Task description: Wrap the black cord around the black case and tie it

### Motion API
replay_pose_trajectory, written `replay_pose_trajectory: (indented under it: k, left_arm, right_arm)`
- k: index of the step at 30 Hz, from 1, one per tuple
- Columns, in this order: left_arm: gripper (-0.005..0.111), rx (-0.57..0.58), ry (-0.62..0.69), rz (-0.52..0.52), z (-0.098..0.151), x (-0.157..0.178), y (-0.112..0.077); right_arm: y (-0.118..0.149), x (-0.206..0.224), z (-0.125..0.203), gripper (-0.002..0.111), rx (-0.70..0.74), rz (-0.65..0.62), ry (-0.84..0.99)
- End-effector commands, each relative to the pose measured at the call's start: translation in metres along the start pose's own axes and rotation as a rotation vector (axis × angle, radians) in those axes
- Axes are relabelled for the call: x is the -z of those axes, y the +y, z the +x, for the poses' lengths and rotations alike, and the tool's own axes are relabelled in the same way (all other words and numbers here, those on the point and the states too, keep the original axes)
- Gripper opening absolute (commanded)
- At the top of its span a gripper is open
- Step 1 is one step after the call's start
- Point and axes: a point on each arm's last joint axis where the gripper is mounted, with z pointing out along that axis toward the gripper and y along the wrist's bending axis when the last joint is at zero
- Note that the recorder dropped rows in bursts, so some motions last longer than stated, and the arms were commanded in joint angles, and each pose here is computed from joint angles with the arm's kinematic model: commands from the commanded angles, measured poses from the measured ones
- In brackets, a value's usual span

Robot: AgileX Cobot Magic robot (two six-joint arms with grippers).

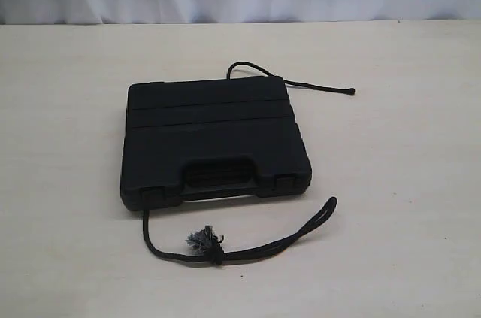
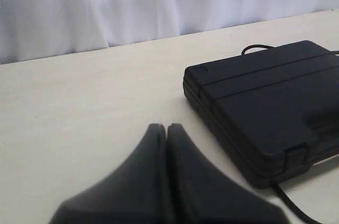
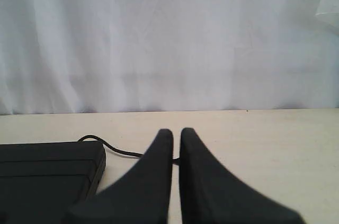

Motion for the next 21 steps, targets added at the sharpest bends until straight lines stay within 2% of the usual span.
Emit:
replay_pose_trajectory:
  k: [1,6,9,11,14,18,21]
  left_arm:
    - [0.000,-0.002,-0.013,-0.004,-0.001,0.000,0.000]
    - [0.000,-0.002,-0.015,-0.005,-0.001,0.000,0.000]
    - [0.000,0.026,-0.065,-0.008,-0.005,0.000,0.001]
    - [0.000,0.130,-0.116,0.008,-0.010,0.001,0.000]
    - [0.000,0.265,-0.264,-0.011,-0.023,0.003,0.004]
    - [0.000,0.518,-0.462,-0.061,-0.037,0.009,0.015]
    - [0.000,0.665,-0.607,-0.086,-0.045,0.016,0.024]
  right_arm:
    - [0.000,0.000,-0.001,0.004,0.008,0.004,-0.012]
    - [0.000,0.000,-0.001,0.004,0.008,0.004,-0.012]
    - [0.000,0.000,-0.001,0.004,0.008,0.004,-0.012]
    - [0.000,0.000,-0.001,0.004,0.008,0.004,-0.012]
    - [0.000,0.000,-0.001,0.004,0.008,0.004,-0.012]
    - [0.000,0.000,-0.001,0.004,0.008,0.004,-0.012]
    - [0.000,0.000,-0.001,0.004,0.008,0.004,-0.012]
